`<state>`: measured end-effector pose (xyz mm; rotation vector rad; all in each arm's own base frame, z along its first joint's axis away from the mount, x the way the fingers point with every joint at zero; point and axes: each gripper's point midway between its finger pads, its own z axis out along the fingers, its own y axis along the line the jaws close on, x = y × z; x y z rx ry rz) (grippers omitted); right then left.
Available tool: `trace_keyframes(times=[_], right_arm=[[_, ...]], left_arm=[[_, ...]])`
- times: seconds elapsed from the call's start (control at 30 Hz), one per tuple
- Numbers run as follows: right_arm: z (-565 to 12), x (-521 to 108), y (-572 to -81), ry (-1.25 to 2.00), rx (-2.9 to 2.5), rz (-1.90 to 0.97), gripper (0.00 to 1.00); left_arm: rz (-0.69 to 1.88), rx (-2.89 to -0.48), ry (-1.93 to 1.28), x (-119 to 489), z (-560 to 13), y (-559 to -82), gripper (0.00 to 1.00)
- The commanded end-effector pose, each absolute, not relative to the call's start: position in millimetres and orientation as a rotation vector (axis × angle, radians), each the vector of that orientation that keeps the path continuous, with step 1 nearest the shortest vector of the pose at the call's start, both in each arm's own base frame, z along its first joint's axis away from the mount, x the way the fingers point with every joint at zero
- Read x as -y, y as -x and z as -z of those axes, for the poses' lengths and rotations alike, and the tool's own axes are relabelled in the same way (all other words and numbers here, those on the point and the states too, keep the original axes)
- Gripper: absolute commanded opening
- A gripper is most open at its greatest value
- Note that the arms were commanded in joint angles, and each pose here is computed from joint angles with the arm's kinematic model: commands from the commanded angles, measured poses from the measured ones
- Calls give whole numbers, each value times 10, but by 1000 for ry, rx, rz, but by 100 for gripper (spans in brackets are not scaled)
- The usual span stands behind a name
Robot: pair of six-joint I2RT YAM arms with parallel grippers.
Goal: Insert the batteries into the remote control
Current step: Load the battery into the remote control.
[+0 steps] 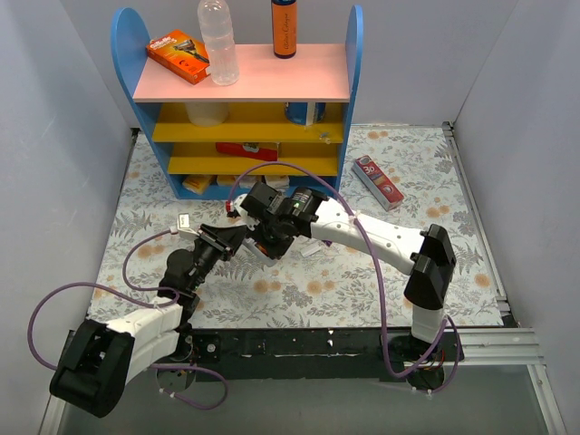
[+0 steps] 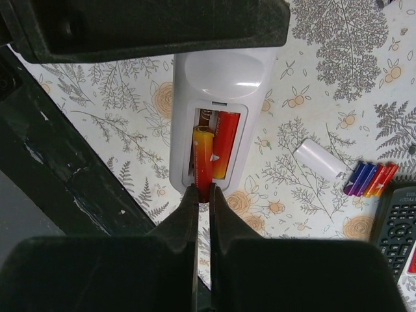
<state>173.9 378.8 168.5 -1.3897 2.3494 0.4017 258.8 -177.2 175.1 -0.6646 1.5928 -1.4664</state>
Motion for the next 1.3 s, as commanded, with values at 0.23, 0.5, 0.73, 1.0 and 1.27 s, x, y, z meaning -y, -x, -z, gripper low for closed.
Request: trace_keyframes(times=[0.23, 0.5, 0.73, 1.0, 1.27], right_arm=[[-1695, -3743, -1767, 1433, -2377, -287, 2], [-1700, -3773, -1790, 1443, -2384, -245, 3], [-1718, -3819, -1794, 1447, -2381, -248, 5], [-1750, -3898, -1773, 1451, -2379, -288, 9], [-1791, -3965, -1756, 1452, -2365, -324, 15]], left_arm=[[1525, -1602, 676, 1810, -1607, -2410, 0], [1529, -1597, 659, 1835, -1637, -2400, 0], [1533, -1585, 662, 1836, -1666, -2395, 0], [1534, -1571, 679, 1827, -1695, -2397, 0], [1542, -1573, 686, 1837, -1693, -2392, 0]])
